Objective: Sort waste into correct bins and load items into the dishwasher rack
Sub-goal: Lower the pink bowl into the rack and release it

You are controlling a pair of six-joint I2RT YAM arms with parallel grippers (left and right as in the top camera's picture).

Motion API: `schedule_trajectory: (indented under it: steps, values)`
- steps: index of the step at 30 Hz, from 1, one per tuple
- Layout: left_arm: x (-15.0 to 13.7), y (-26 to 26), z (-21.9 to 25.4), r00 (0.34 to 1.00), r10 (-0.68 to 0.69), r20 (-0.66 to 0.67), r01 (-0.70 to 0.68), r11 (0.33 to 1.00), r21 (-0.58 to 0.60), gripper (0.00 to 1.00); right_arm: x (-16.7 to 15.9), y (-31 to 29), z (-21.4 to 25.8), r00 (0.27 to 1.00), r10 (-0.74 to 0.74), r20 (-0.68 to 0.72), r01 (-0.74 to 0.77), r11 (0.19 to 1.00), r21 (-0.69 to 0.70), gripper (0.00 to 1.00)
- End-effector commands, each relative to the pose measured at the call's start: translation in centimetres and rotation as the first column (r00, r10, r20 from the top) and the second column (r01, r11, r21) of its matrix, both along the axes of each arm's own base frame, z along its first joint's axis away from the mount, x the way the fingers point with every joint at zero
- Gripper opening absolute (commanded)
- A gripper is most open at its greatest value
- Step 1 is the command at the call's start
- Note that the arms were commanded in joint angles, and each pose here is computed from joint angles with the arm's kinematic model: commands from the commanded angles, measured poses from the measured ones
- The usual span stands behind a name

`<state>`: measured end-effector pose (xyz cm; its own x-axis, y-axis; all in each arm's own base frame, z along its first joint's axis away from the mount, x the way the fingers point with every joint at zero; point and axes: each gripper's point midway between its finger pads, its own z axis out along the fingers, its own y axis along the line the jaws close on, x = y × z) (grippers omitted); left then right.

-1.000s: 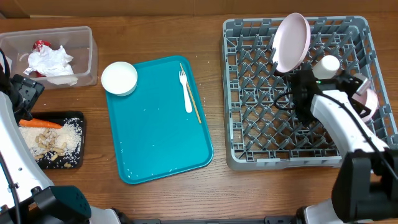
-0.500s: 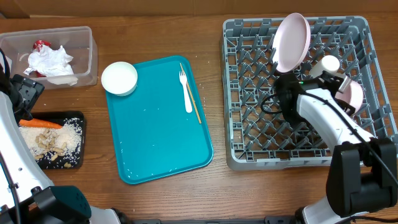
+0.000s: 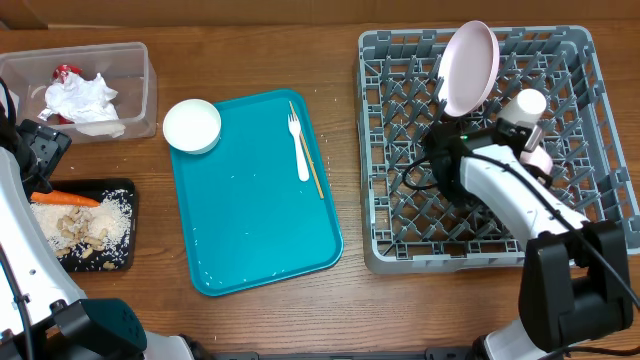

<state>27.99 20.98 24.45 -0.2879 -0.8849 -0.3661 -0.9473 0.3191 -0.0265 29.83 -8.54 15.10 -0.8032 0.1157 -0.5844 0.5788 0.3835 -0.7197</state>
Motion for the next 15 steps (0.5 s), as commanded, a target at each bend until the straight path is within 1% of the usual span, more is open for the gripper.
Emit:
schedule_trajectory:
  steps: [1,3,5,6,8,11,12,15]
  values:
    - [-0.2,0.3,-0.3,1.0,0.019,-0.016,-0.018,1.0,0.009,1.0,0.6,2.2,0.0,0.999,0.023,0.026,-0.025,0.995,0.097,0.36]
    - [-0.2,0.3,-0.3,1.0,0.019,-0.016,-0.018,1.0,0.009,1.0,0.9,3.4,0.5,0.998,0.03,0.048,-0.038,0.985,0.166,0.46]
    - [-0.2,0.3,-0.3,1.0,0.019,-0.016,-0.018,1.0,0.009,1.0,0.9,4.8,1.2,0.998,0.031,0.061,-0.046,0.963,0.264,0.49]
    - [-0.2,0.3,-0.3,1.0,0.019,-0.016,-0.018,1.0,0.009,1.0,0.7,5.7,1.7,0.997,0.025,0.07,-0.047,0.942,0.333,0.53]
    - [-0.2,0.3,-0.3,1.0,0.019,-0.016,-0.018,1.0,0.009,1.0,0.5,6.7,2.8,0.997,0.012,0.082,-0.045,0.905,0.423,0.59]
    - [-0.2,0.3,-0.3,1.0,0.019,-0.016,-0.019,1.0,0.009,1.0,-0.3,8.5,5.5,0.996,0.016,0.09,-0.064,0.824,0.563,0.7]
    - [-0.2,0.3,-0.3,1.0,0.019,-0.016,-0.018,1.0,0.009,1.0,-0.5,9.1,7.2,0.994,0.049,0.101,-0.1,0.79,0.605,0.82]
    - [-0.2,0.3,-0.3,1.0,0.019,-0.016,-0.018,1.0,0.009,1.0,-0.1,9.2,10.5,0.98,0.115,0.165,-0.194,0.745,0.639,0.92]
